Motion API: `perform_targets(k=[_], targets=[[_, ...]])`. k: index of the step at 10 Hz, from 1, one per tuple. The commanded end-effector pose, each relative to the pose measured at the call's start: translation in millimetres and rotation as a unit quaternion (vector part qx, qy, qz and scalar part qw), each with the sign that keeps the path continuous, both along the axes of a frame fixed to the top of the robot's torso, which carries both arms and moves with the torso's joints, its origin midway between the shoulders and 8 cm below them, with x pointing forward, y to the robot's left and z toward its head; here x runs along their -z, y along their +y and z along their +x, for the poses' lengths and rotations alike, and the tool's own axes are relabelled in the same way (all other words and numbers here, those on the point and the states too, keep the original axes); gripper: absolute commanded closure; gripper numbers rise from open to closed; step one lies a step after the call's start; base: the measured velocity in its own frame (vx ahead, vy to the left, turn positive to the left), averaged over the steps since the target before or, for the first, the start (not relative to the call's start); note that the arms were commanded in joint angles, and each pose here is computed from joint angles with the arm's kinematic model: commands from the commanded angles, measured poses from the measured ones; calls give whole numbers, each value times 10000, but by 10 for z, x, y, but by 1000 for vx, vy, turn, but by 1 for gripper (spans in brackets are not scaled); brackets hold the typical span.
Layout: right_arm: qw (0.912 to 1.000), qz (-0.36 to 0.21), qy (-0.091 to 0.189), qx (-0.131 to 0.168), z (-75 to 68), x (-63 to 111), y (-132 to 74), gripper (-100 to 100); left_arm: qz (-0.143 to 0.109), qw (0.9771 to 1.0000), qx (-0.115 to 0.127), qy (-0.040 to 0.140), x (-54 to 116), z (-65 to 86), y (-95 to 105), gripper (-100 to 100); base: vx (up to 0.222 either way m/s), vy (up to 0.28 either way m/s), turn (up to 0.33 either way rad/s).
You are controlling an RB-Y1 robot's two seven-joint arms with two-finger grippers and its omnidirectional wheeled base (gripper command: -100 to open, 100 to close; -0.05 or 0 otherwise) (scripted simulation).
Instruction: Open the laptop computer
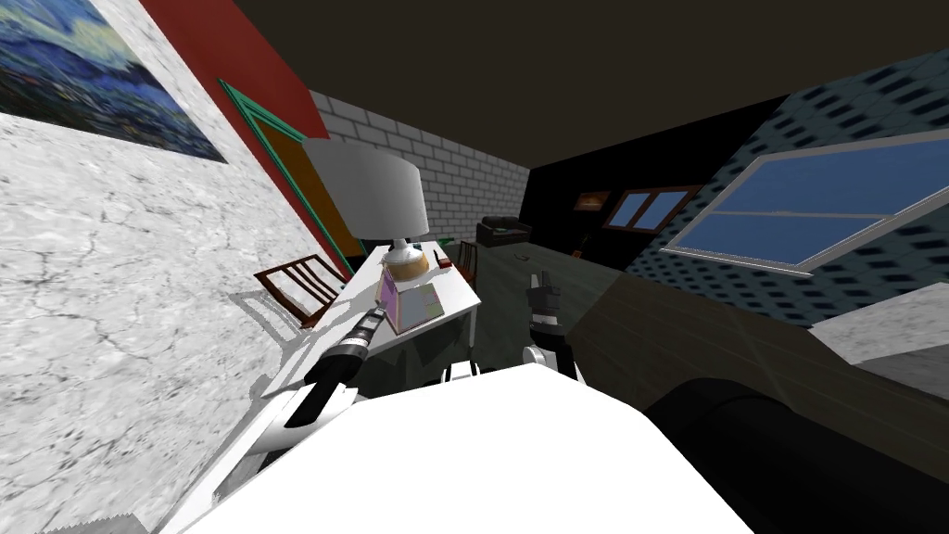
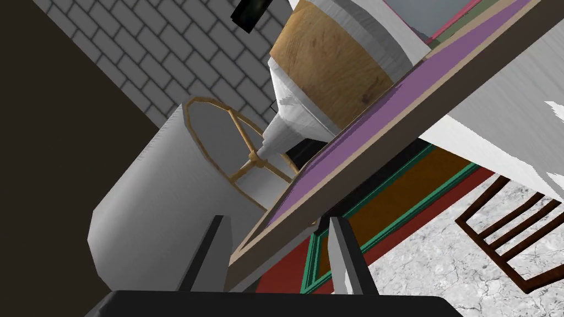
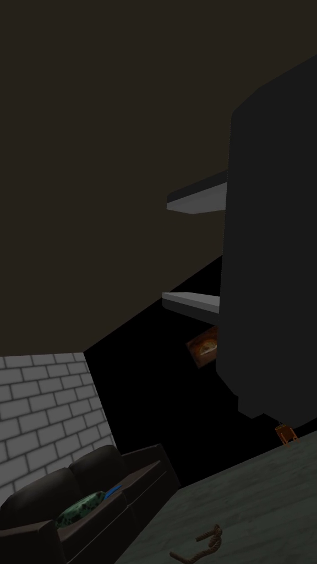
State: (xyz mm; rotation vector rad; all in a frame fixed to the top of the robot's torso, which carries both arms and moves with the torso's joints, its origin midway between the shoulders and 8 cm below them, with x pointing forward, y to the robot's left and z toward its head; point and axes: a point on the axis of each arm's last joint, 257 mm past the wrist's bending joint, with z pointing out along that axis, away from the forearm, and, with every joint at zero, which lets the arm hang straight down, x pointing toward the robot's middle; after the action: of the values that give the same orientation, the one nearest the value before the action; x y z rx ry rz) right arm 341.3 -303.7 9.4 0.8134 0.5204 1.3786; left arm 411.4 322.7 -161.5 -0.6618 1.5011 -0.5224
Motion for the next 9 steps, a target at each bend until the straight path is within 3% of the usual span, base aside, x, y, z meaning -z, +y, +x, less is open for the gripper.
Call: perform_targets(k=[1, 2, 3, 4, 7, 8, 9], targets=[[10000, 0, 0, 0, 0, 0, 0, 0, 246, 9997, -16, 77, 2, -48, 33, 100, 30, -56, 5], [10000, -1, 0, 0, 0, 0, 0, 0, 666, 9975, -60, 244, 108, -77, 130, 100, 29, -77, -26], [10000, -1, 0, 0, 0, 0, 0, 0, 859, 9958, -75, 321, 159, -90, 175, 100, 35, -120, -20], [10000, -1, 0, 0, 0, 0, 0, 0, 1242, 9911, -101, 473, 256, -118, 269, 100, 55, -169, -26], [10000, 0, -1, 0, 0, -1, 0, 0, 1816, 9808, -130, 700, 394, -165, 415, 100, 30, -126, -31], [10000, 0, -1, 0, 0, -1, 0, 0, 1816, 9808, -130, 700, 394, -165, 415, 100, 10, -93, -26], [10000, 0, -1, 0, 0, -1, 0, 0, 2195, 9718, -141, 849, 480, -200, 515, 100, 32, -113, -33]])
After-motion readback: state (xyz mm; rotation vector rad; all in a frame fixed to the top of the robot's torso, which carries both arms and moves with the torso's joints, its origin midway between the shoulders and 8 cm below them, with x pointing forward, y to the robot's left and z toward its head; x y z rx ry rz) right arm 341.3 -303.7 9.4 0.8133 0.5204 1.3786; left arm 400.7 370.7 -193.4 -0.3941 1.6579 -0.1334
